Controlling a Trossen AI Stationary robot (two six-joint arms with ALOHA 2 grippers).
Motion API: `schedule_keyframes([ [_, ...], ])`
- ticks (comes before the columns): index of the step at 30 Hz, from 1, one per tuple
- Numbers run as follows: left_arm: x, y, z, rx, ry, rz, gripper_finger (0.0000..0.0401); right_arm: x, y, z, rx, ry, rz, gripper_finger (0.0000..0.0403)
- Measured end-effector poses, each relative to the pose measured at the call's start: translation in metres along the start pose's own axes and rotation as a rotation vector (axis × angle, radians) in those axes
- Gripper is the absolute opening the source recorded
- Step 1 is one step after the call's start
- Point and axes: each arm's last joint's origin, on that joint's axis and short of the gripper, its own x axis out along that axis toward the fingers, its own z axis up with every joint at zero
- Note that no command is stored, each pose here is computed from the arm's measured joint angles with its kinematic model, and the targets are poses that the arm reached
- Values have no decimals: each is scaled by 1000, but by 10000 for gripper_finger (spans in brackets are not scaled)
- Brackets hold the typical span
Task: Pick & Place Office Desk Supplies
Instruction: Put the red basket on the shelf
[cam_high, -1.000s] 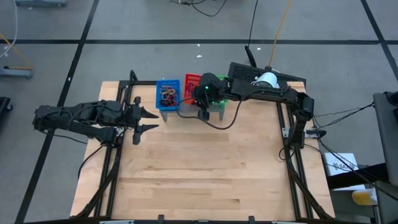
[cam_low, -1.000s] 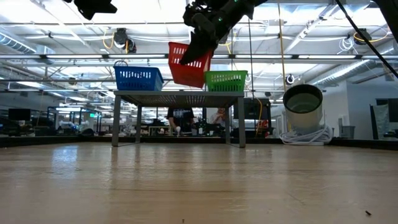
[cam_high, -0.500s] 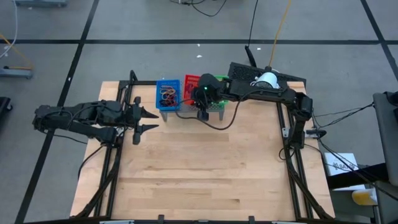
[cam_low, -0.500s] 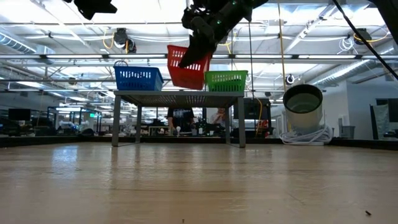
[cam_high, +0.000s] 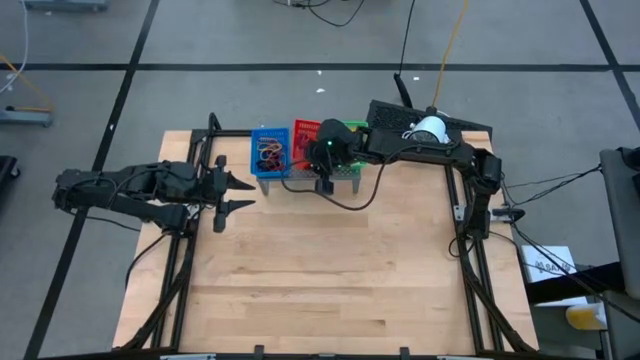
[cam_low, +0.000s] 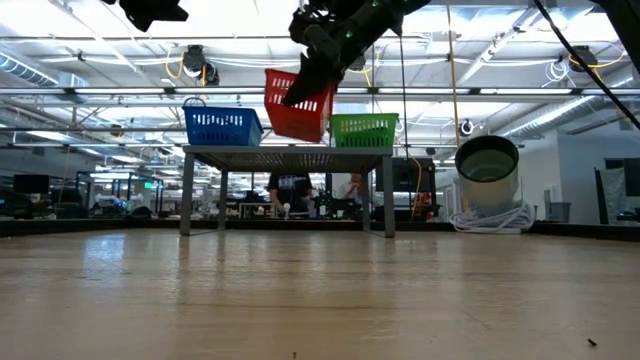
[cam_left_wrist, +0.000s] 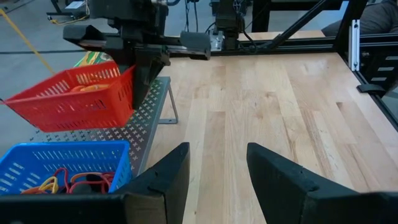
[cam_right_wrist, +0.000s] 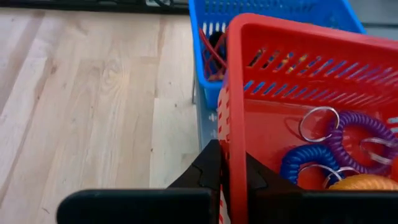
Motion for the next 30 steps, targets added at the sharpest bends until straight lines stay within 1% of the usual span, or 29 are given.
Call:
schedule_keyframes([
  [8,0,0,0,-1,0,0,170,1,6,5,-40,-41,5,0],
  [21,0,0,-1,-6,9,-2,170,1,5,6,-40,-49,2,8],
  [26,0,0,-1,-5,13,-2,170,8,5,2,-36,-25,7,8],
  [30,0,0,-3,-14,34,-2,170,16,4,1,-50,-35,5,9],
])
